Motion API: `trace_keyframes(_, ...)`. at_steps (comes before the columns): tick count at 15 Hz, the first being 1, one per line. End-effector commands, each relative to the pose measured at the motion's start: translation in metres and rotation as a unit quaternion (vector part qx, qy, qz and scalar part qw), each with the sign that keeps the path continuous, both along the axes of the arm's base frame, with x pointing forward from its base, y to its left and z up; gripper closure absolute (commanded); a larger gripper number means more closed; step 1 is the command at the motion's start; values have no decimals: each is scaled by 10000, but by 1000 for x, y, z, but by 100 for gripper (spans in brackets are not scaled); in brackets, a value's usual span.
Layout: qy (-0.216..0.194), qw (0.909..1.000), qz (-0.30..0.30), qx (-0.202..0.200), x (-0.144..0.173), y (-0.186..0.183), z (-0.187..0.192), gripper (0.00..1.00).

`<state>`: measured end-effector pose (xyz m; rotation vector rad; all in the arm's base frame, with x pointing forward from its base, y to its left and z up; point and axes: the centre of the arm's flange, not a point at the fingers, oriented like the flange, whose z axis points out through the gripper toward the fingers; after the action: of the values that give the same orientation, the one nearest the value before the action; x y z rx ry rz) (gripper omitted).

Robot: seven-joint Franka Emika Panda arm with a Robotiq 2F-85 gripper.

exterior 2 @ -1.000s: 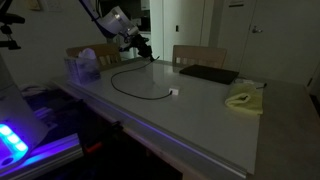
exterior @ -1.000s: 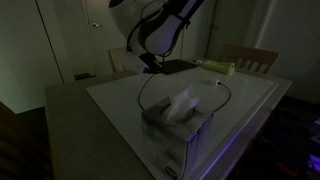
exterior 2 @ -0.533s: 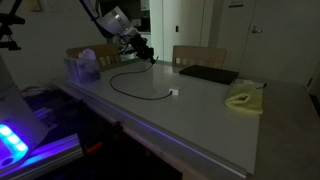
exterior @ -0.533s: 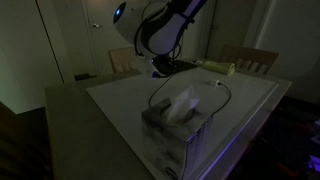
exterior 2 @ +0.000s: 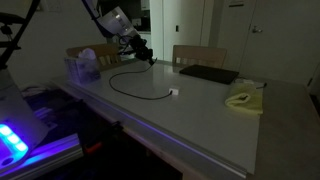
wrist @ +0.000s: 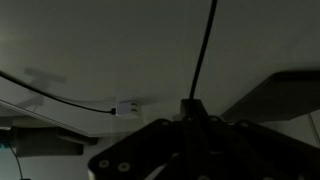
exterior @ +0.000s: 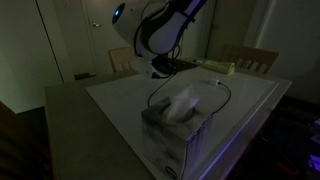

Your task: Move the ends of the charger to the middle

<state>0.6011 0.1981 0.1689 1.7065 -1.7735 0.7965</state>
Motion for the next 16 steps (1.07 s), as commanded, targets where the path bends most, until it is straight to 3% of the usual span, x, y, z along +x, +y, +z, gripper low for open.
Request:
trace_keyframes(1,171,9991,-263,277,-3,-20,2,99)
trace_keyframes(8,-46,9861,-1263,1081,-9,-90,-3,99)
trace_keyframes(12,-405,9662,-1969,1614,-13,-101,0,99)
trace_keyframes(13,-201,9756,-1799,1246,5,-98,-8,99)
trace_keyframes(16,-218,9749,-1819,1264,4,-98,-8,96)
